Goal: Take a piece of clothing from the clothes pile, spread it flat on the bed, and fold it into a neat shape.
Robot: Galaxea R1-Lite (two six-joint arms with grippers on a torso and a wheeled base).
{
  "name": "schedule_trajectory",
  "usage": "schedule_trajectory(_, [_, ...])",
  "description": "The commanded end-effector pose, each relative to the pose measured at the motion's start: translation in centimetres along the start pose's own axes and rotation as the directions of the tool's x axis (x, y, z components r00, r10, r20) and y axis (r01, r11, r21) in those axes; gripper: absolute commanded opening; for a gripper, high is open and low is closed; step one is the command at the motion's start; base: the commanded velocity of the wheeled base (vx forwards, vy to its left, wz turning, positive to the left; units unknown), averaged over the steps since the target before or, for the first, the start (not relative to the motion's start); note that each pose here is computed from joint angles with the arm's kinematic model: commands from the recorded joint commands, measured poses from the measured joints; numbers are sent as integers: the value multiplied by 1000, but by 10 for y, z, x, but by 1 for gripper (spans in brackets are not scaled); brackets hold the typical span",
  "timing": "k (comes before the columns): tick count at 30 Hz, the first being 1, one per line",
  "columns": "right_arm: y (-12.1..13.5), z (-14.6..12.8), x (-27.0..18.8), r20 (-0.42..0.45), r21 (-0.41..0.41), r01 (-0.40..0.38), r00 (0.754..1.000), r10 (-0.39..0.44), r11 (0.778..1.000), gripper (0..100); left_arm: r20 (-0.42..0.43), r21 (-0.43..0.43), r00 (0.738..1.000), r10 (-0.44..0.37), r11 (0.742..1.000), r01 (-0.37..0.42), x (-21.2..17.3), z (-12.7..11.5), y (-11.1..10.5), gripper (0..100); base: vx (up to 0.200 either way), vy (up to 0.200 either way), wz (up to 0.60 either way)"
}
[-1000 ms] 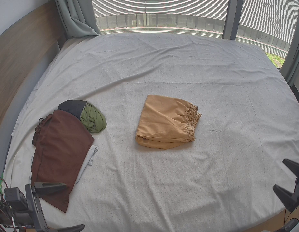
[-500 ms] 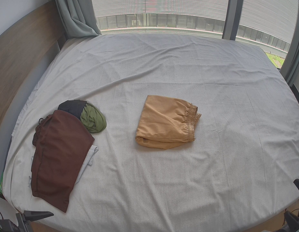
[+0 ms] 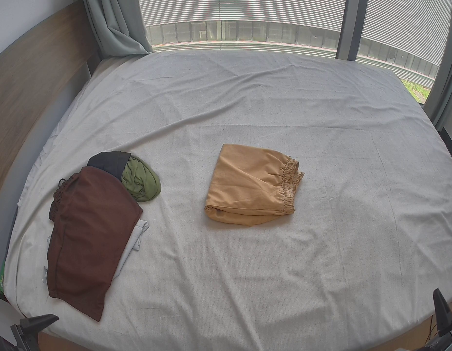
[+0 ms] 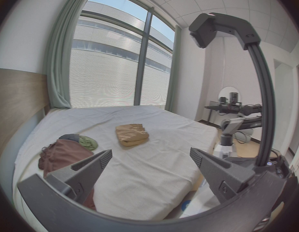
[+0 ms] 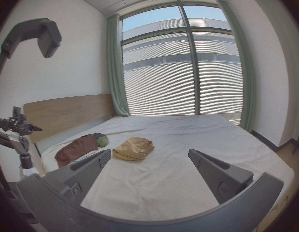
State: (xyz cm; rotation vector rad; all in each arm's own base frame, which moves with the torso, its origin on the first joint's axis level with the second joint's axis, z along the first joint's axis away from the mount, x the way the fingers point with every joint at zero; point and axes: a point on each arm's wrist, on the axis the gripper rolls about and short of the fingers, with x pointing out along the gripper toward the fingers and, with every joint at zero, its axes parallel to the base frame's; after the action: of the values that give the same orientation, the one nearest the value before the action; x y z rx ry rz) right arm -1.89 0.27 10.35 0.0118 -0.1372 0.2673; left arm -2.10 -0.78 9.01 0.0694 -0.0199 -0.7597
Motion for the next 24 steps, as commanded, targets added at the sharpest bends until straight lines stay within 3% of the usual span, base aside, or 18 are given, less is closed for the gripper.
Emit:
schedule_trajectory(1, [-1, -10, 0, -50, -18, 111, 992, -112, 994, 100, -11, -8, 995, 103, 995, -103, 0, -5, 1, 100, 0, 0, 0])
schedule_trajectory(2, [-1, -10, 0, -50, -18, 111, 992, -112, 994, 100, -11, -8, 995, 103, 995, -103, 0, -5, 1, 100, 0, 0, 0])
schedule_trajectory(4, [2, -24, -7, -101, -50, 143, 984, -147, 988, 100, -18, -21, 984, 175, 984, -175, 1, -5, 2, 100, 0, 0, 0])
schedule_trajectory(11, [1, -21, -6, -90, -52, 167, 981, -171, 985, 100, -23, -57, 965, 262, 963, -263, 1, -5, 3, 100, 0, 0, 0])
schedule_trajectory(15, [-1, -27, -7, -149, -53, 233, 960, -239, 971, 100, -25, -55, 936, 351, 934, -352, 1, -6, 3, 100, 0, 0, 0])
schedule_trajectory(16, [-1, -27, -7, -149, -49, 246, 957, -251, 968, 100, 5, -62, 918, 397, 916, -396, 0, -6, 0, 100, 0, 0, 0])
schedule_trajectory(18, [-1, -27, -7, -148, -39, 249, 956, -252, 968, 100, 46, -62, 905, 422, 906, -419, -2, -7, -3, 100, 0, 0, 0])
schedule_trajectory(24, [-1, -27, -7, -149, -30, 246, 957, -248, 969, 100, 45, -80, 876, 480, 876, -475, -3, -7, -1, 100, 0, 0, 0])
